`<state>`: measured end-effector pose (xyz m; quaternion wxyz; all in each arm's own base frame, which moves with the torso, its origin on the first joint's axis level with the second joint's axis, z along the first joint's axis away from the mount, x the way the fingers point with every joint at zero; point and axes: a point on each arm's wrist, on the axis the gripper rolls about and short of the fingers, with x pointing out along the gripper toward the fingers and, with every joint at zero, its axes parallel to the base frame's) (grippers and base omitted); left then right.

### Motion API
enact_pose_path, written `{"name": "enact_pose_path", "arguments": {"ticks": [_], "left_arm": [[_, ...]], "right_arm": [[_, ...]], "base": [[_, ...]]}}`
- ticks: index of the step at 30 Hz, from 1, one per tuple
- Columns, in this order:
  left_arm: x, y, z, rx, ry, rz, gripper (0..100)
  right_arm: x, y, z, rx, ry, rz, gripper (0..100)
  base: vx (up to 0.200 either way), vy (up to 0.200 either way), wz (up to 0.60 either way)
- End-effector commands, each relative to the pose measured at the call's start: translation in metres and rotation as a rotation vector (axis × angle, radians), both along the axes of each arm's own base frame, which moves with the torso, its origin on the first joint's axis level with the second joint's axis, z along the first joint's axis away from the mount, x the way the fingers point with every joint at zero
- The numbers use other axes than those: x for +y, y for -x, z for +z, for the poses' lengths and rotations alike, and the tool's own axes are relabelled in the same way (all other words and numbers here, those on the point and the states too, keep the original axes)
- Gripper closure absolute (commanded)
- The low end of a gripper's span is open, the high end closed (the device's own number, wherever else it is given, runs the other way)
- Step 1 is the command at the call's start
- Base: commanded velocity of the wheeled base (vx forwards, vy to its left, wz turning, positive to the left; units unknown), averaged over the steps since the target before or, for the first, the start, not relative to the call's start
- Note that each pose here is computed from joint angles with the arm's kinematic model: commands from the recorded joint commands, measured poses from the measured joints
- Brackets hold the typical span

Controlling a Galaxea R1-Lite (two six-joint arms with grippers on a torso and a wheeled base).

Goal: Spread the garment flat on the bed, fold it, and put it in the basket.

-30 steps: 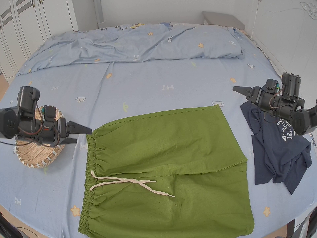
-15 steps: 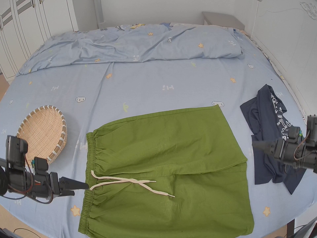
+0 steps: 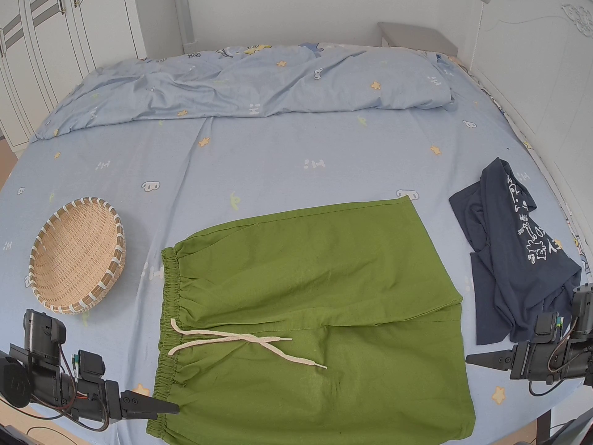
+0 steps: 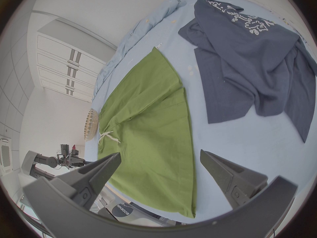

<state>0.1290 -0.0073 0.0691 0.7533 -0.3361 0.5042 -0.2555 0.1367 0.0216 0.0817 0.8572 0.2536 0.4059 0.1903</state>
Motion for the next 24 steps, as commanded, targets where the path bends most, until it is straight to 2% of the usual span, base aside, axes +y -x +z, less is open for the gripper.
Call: {"name": "enact_pose_path", "arguments": {"ticks": [1,6,9,12,17,24], "left_arm": [[0.003,0.010,-0.008,0.041,-0.007,0.029,0],[0.006,0.015,-0.005,0.013,-0.014,0.066,0],[0.008,0.014,-0.007,0.026,-0.112,0.114,0],[0.009,0.012,-0.011,0.062,-0.161,0.130,0],[0.009,0.004,-0.024,0.146,-0.172,0.107,0],[0.009,0.001,-0.030,0.149,-0.178,0.060,0]], "right_arm": [[0.000,0.009,-0.007,0.036,-0.005,0.010,0],[-0.001,0.013,-0.010,0.050,-0.003,0.009,0],[0.000,0.015,-0.012,0.064,-0.003,0.018,0],[0.000,0.016,-0.013,0.068,-0.003,0.019,0],[0.000,0.016,-0.012,0.062,-0.003,0.019,0],[0.000,0.017,-0.013,0.067,-0.003,0.019,0]], "base": [[0.000,0.000,0.00],[0.000,0.000,0.00],[0.000,0.000,0.00],[0.000,0.000,0.00],[0.000,0.000,0.00],[0.000,0.000,0.00]]}}
